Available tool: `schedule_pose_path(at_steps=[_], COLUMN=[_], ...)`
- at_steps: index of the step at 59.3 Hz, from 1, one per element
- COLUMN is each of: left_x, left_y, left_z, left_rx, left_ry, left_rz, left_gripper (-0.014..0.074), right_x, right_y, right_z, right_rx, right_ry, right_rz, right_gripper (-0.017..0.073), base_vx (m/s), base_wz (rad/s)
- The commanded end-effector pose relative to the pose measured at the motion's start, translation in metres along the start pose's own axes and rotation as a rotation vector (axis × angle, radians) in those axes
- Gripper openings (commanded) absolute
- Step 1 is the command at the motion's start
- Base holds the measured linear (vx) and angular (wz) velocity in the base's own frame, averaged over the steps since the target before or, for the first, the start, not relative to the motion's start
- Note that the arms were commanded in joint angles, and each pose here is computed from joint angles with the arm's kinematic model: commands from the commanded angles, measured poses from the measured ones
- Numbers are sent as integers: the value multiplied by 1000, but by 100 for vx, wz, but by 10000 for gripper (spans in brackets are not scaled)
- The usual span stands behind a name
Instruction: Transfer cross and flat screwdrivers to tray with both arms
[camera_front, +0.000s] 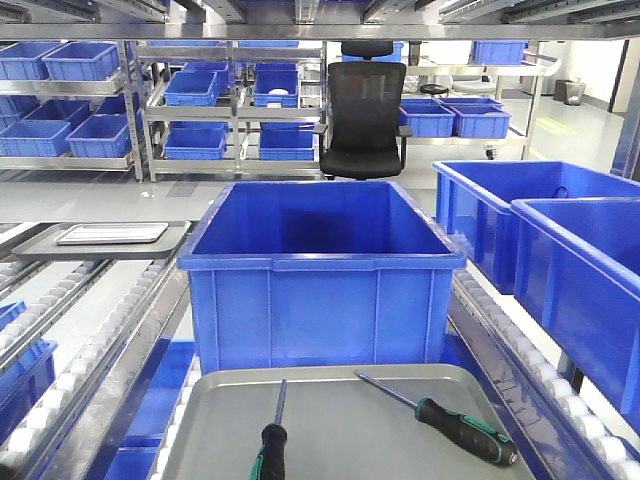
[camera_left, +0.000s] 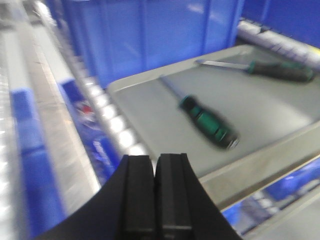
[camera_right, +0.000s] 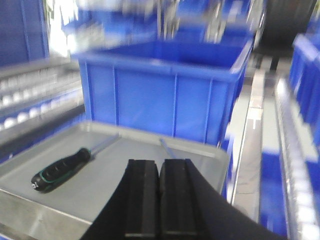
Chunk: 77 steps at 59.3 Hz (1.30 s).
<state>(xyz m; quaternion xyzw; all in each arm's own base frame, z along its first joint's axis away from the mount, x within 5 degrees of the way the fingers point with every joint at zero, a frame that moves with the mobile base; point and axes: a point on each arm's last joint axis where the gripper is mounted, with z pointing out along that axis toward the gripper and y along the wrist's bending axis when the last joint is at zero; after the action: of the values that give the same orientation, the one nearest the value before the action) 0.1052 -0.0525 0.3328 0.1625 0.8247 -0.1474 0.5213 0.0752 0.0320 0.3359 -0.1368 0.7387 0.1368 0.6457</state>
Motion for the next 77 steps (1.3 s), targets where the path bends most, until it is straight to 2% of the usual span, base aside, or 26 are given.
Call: schedule_pose_path(at_steps=[1,6,18,44,45,48,50,56,64,67,72,77], left_x=[0,11,19,21,22,26,33,57,105,119,138,141], left_y=[1,3,3,3,4,7,10,16,26,28,30,31], left_z=[-15,-23,-32,-30,-29,-28,-28,-28,-21,-19,-10,-8], left_rx=[-7,-19,-15,-16,-21,-71,-102,-179,-285,-312,-330,-337], left_ry=[-168,-238,-267,-260,-261,-280,-298,-418,-495,-511,-524,-464], left_rz=[28,56,52,54,68,173,195,142,-3,-39,-75,-88], left_gripper=[3,3,3,3,3,3,3,3,3,3,3,3], right_x=[7,26,52,62,62,62,62,62,62,62,62,62], right_y=[-1,0,0,0,0,0,0,0,0,0,0,0], right_z=[-18,-29,-33,-29,-29,-29,-29,-29,-29,-29,-29,-29], right_rx=[28,31,24,20,20,20,20,20,20,20,20,19], right_ry=[-149,-182,-183,-136,-136,-136,-136,-136,-136,-136,-136,-135], right_rz=[-18,-33,-20,-18,-18,-18,-18,-18,-18,-18,-18,-18], right_gripper=[-10,-10,-10,-10,-10,-10,-10,-10,-10,-10,-9,-8], base_vx=[0,0,0,0,0,0,0,0,0,0,0,0], base_wz=[0,0,0,0,0,0,0,0,0,0,0,0])
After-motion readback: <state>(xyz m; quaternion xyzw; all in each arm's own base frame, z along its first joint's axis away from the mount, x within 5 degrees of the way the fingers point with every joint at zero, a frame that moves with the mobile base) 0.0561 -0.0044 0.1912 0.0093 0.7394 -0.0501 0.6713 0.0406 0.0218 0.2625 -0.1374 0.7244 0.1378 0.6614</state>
